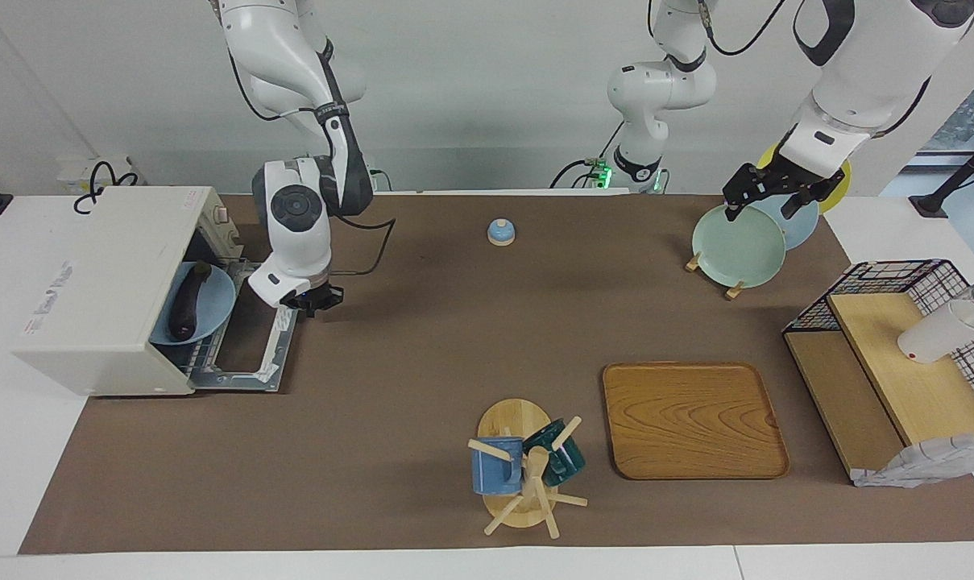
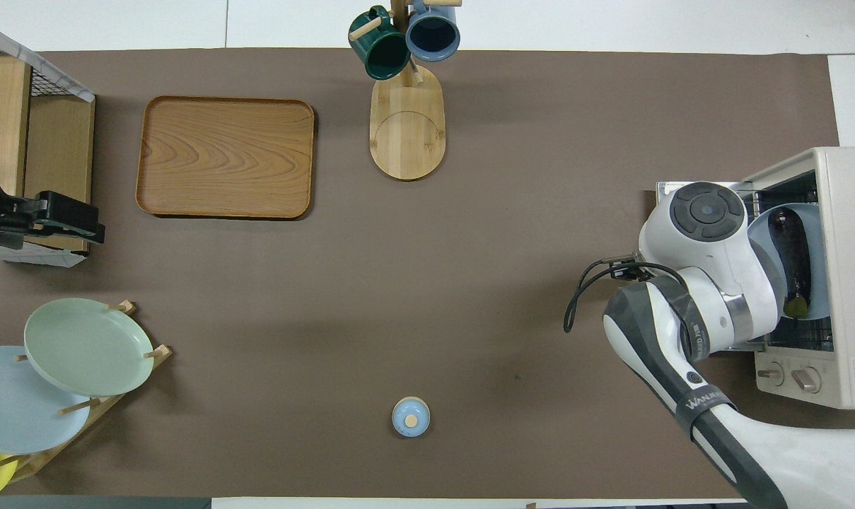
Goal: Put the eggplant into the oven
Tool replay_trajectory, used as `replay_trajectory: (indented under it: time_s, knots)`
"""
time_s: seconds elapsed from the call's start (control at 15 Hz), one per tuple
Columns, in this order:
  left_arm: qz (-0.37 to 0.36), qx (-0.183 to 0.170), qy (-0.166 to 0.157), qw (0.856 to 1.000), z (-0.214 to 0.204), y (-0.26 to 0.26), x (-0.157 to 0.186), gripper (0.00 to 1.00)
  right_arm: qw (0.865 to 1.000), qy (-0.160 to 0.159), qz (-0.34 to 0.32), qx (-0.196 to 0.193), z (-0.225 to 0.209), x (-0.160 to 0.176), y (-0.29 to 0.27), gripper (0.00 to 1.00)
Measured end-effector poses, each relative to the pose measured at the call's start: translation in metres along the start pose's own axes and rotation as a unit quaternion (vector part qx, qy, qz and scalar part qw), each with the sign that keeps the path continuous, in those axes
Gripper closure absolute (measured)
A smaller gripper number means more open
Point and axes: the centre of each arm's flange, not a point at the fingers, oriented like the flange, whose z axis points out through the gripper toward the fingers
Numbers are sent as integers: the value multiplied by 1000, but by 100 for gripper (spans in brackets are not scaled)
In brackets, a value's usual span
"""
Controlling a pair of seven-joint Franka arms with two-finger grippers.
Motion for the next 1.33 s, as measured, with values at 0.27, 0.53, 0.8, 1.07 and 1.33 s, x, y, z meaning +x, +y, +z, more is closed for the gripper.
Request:
replay_trajectory:
  time_s: [0.27, 0.53, 0.8, 1.07, 1.33]
  knots:
    - [0, 0, 0, 1000, 0, 0, 0, 0, 1000, -3, 0, -4, 15, 5, 3, 99]
    - [0, 0, 0, 1000, 0, 0, 0, 0, 999, 3, -12, -29, 17, 6, 13, 99]
    - [0, 0, 0, 1000, 0, 0, 0, 0, 995, 15, -64, -78, 16, 3, -2, 99]
    - [0, 0, 0, 1000, 0, 0, 0, 0, 989, 32, -117, -89, -22, 16, 14, 99]
    - [0, 0, 0, 1000, 0, 0, 0, 0, 986, 29, -136, -89, -86, 20, 62, 99]
